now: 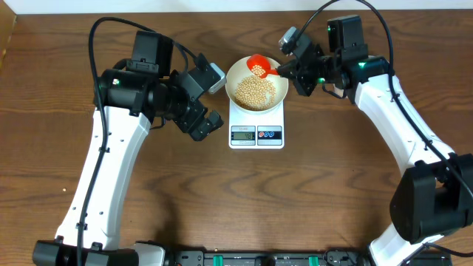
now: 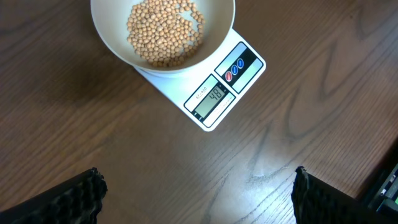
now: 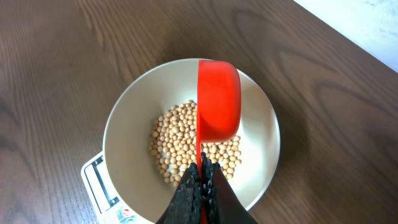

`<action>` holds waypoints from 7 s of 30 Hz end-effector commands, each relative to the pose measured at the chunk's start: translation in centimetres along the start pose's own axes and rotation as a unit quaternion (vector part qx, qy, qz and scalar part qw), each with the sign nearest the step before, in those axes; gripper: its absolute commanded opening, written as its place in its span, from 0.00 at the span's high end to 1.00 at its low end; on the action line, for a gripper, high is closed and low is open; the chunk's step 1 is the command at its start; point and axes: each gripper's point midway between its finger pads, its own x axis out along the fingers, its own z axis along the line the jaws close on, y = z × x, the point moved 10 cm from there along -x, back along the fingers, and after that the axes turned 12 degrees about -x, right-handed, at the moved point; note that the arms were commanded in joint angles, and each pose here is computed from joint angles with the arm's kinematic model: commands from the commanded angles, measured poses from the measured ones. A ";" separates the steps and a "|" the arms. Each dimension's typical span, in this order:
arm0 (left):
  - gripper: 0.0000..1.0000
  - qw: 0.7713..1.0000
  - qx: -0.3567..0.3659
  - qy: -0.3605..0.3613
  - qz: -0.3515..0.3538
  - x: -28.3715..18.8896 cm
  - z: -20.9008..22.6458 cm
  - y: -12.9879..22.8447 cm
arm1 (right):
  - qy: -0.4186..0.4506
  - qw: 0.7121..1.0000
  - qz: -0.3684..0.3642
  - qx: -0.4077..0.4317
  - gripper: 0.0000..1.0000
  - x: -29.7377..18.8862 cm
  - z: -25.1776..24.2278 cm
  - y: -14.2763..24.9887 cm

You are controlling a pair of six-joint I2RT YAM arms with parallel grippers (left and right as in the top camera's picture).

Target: Scoop item into bowl and weigh 50g on scale

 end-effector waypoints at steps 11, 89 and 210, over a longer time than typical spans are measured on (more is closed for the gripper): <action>0.02 1.000 -0.002 0.003 -0.002 -0.1 -0.2 0.1 | 0.012 1.000 -0.007 -0.010 0.99 -0.8 0.2 -1.0; 0.02 1.000 -0.002 0.003 -0.002 -0.1 -0.2 0.1 | 0.107 0.929 -0.019 0.355 0.99 -18.9 -6.8 13.9; 0.02 1.000 -0.003 0.003 -0.002 -0.1 -0.2 0.1 | 0.059 0.988 0.136 -0.032 0.99 5.5 2.8 0.6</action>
